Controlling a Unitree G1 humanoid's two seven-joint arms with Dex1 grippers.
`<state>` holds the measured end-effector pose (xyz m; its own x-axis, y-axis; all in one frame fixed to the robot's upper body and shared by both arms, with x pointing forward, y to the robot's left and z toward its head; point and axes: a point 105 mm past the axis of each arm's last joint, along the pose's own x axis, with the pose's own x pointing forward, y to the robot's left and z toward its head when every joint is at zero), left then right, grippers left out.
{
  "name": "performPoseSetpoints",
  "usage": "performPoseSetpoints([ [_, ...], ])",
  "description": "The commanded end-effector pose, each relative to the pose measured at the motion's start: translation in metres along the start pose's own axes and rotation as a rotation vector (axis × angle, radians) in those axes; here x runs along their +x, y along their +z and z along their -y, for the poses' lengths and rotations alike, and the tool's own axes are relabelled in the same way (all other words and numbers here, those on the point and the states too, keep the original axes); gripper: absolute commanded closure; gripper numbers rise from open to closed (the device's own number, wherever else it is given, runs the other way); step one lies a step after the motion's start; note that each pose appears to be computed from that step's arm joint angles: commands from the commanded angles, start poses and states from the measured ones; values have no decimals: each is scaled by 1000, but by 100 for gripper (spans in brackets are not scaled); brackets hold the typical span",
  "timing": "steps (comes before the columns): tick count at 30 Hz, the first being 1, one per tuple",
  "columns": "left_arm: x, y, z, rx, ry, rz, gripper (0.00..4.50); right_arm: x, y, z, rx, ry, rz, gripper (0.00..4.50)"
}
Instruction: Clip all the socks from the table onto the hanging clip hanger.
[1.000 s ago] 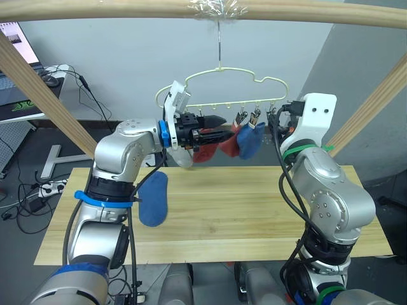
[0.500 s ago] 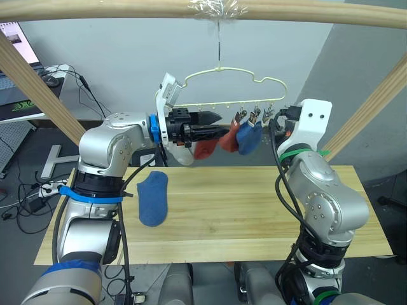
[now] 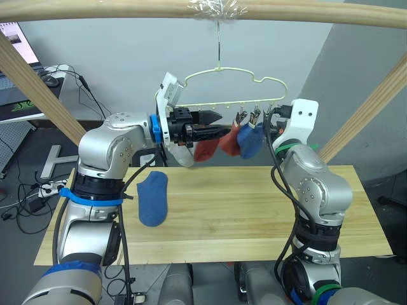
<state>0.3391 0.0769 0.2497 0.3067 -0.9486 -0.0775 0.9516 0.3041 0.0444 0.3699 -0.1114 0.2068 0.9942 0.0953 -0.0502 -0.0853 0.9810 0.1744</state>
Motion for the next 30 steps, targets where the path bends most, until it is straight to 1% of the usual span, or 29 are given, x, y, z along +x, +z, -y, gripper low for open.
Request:
performPoseSetpoints([
  [1, -6, 14, 3, 42, 9, 41, 170, 1, 15, -5, 5, 31, 64, 260],
  [9, -8, 14, 0, 45, 34, 40, 170, 14, 16, -3, -7, 29, 61, 260],
  [20, -9, 12, -1, 46, 58, 42, 170, 32, 33, -1, -38, 30, 99, 260],
  [30, -8, 11, -2, 44, 65, 44, 170, 39, 41, -4, -35, 30, 115, 260],
])
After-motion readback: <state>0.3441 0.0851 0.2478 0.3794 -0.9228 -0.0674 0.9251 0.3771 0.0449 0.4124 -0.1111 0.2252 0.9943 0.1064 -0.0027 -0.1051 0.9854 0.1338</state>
